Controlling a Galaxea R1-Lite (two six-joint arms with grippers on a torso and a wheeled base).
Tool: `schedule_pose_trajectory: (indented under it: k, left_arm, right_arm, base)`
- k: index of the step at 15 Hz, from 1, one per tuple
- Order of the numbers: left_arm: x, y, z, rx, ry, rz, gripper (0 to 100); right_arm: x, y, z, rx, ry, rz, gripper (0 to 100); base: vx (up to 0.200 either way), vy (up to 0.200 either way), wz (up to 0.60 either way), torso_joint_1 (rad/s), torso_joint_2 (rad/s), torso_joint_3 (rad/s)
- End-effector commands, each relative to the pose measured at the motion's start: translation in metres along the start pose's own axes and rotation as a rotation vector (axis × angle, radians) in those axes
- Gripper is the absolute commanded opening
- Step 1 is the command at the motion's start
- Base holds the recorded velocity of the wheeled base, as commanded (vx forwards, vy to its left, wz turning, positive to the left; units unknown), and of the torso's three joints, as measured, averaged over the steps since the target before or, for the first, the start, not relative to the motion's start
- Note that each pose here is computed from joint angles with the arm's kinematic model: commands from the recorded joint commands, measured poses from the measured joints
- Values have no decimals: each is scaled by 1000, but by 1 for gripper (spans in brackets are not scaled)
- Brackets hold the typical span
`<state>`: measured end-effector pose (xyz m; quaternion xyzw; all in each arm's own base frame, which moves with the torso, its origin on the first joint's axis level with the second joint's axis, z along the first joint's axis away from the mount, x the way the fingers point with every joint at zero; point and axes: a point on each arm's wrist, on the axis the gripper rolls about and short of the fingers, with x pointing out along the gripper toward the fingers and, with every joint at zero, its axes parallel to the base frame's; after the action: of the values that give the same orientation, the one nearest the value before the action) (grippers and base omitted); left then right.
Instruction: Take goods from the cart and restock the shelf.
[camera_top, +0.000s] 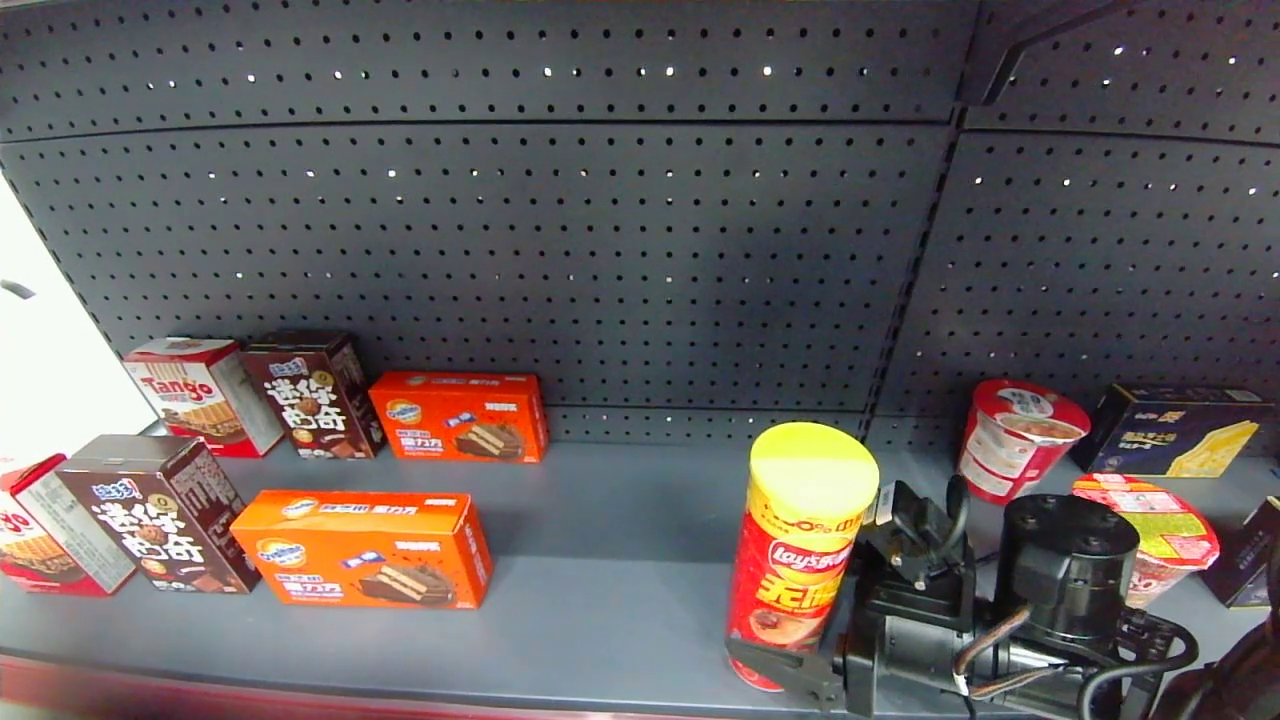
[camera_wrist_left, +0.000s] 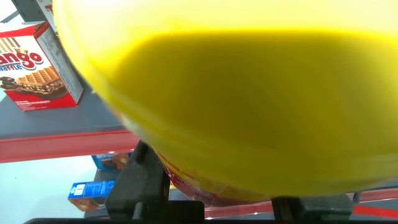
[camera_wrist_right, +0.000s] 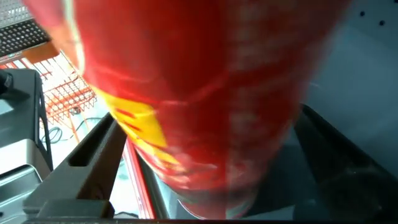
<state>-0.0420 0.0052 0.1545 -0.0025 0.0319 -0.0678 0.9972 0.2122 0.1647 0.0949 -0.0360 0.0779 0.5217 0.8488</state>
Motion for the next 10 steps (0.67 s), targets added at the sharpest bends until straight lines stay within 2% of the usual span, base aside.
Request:
schedule_pose_trajectory:
  k: [1, 7, 10]
  left_arm:
    - [-1, 0, 1, 0, -7, -1, 0]
    - [0, 0, 1, 0, -5, -7, 0]
    - [-1, 0, 1, 0, -10, -7, 0]
  right_arm:
    - [-7, 1, 6, -11, -22, -6, 100]
    - [-27, -4, 16, -24, -57, -60, 100]
    - [-38, 2, 19, -35, -66, -61, 100]
  base:
    - [0, 0, 0, 0, 0, 0]
    - [0, 0, 0, 0, 0, 0]
    - [0, 0, 0, 0, 0, 0]
